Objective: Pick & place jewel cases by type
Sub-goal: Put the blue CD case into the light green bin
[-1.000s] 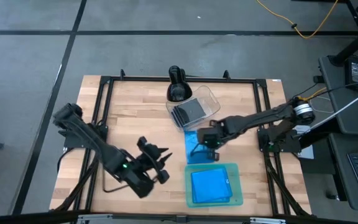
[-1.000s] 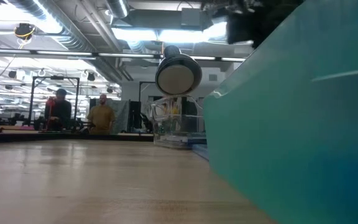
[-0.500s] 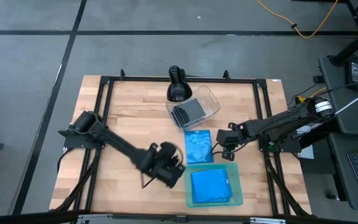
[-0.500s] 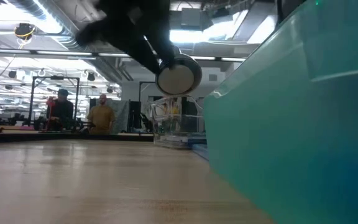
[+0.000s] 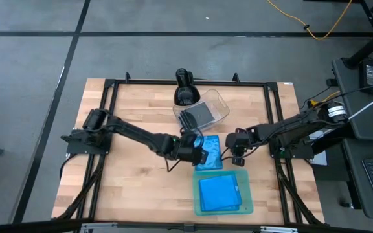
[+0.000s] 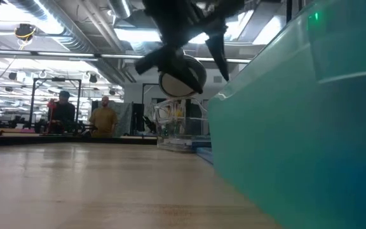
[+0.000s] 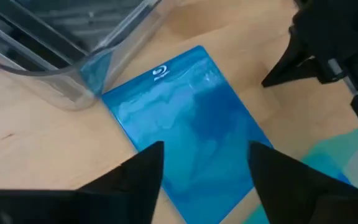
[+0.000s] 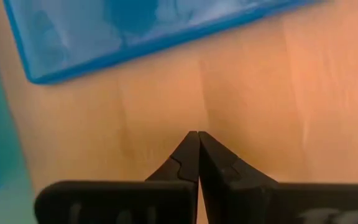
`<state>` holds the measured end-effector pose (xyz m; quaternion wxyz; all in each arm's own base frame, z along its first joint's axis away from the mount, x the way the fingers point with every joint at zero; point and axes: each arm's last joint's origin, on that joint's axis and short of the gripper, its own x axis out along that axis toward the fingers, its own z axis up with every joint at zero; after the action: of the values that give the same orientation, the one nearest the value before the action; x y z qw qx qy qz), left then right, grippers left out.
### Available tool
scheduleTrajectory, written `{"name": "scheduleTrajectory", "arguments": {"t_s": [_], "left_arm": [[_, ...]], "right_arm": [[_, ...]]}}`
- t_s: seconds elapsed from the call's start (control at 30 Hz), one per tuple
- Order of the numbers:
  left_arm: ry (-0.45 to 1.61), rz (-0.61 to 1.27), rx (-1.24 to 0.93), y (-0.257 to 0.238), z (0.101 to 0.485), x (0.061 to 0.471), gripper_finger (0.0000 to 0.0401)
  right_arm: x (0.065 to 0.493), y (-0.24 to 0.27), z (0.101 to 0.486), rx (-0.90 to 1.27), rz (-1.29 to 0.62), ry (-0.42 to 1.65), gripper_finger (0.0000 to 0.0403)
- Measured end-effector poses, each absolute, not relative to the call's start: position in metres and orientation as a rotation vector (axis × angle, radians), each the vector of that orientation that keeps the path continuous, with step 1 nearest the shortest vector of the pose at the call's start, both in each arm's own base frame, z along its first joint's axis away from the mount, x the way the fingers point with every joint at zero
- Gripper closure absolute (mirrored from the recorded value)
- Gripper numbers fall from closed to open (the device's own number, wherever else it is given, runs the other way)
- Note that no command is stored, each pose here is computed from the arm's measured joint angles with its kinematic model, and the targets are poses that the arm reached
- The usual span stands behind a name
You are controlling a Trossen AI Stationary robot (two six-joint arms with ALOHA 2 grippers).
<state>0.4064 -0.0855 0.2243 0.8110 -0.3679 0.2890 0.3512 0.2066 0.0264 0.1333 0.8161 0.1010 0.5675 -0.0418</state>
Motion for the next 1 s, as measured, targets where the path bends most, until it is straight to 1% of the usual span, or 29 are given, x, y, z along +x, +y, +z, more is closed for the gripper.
{"name": "scheduleTrajectory", "arguments": {"t_s": [0.1,0.17,0.27,0.37,0.63,0.83,1.0], "left_arm": [[0.647,0.746,-0.818,-0.076,0.218,0.411,0.0159],[0.669,0.741,-0.836,-0.072,0.214,0.414,0.0152],[0.712,0.749,-0.860,-0.069,0.201,0.418,0.0151],[0.739,0.751,-0.907,-0.073,0.189,0.421,0.0152],[0.757,0.771,-0.973,-0.094,0.173,0.421,0.0151],[0.837,0.763,-0.994,-0.099,0.145,0.426,0.0150],[0.812,0.750,-1.018,-0.095,0.133,0.434,0.0152]], "right_arm": [[0.209,0.021,0.133,0.198,-0.085,1.197,0.0396],[0.210,0.017,0.132,0.180,-0.081,1.189,0.0396],[0.215,0.010,0.130,0.168,-0.079,1.164,0.0396],[0.219,0.006,0.125,0.200,-0.046,1.161,0.0396],[0.224,0.006,0.120,0.201,-0.004,1.159,0.0395],[0.226,0.007,0.120,0.222,0.027,1.139,0.0395],[0.228,0.008,0.121,0.236,0.054,1.113,0.0395]]}}
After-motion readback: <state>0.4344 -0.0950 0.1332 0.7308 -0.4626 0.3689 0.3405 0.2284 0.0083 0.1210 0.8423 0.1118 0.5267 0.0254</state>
